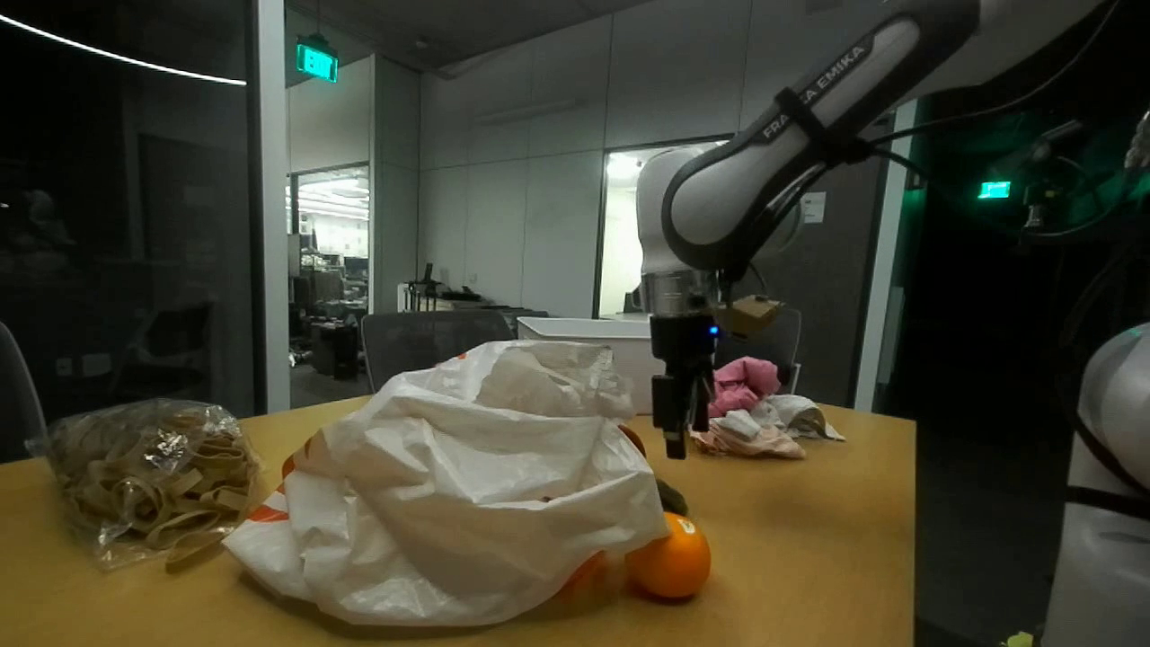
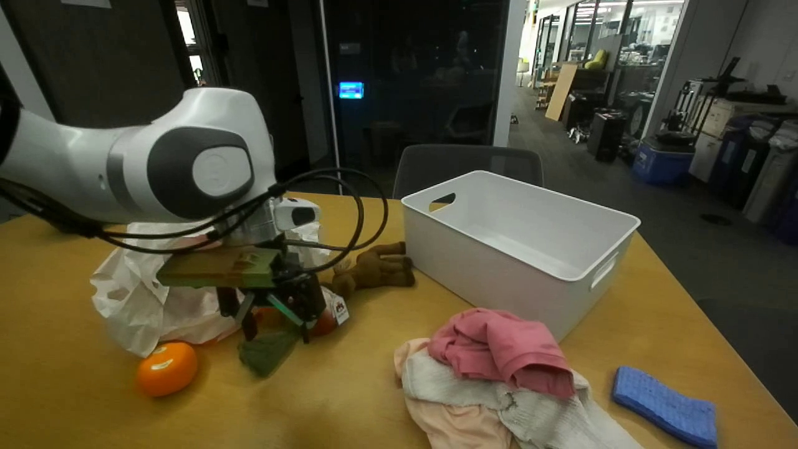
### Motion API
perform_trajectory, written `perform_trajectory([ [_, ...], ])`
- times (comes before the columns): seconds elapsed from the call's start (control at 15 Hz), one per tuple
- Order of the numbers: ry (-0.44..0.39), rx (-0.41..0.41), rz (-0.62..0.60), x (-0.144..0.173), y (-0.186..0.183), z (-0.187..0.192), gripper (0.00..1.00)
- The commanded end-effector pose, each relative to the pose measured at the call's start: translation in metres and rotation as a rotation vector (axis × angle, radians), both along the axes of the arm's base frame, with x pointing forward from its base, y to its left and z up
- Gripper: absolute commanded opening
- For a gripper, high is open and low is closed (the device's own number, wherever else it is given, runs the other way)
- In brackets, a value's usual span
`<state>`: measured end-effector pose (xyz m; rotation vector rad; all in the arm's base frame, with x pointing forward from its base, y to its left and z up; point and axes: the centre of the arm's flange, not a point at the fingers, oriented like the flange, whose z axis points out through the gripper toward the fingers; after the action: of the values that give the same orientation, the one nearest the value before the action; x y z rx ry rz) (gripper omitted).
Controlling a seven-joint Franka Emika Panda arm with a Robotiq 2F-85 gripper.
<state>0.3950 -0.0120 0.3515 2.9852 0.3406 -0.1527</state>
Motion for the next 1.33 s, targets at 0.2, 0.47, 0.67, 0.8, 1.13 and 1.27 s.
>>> perform_trajectory([
  [0.2,-0.215,0.039,0.024,0.032,-0.009,-0.037,1.00],
  [0.47,-0.347,0.059,0.025,0.050,-0.013,-0.028,1.00],
  [0.67,-0.368,0.063,0.019,0.058,-0.014,-0.034,1.00],
  [0.8,-0.369,0.066,0.026,0.059,-0.014,-0.039,1.00],
  [1.13,-0.345,0.061,0.034,0.061,-0.016,-0.047,0.51],
  [1.27,-0.336,0.027,0.015,0.060,-0.016,-0.042,0.37],
])
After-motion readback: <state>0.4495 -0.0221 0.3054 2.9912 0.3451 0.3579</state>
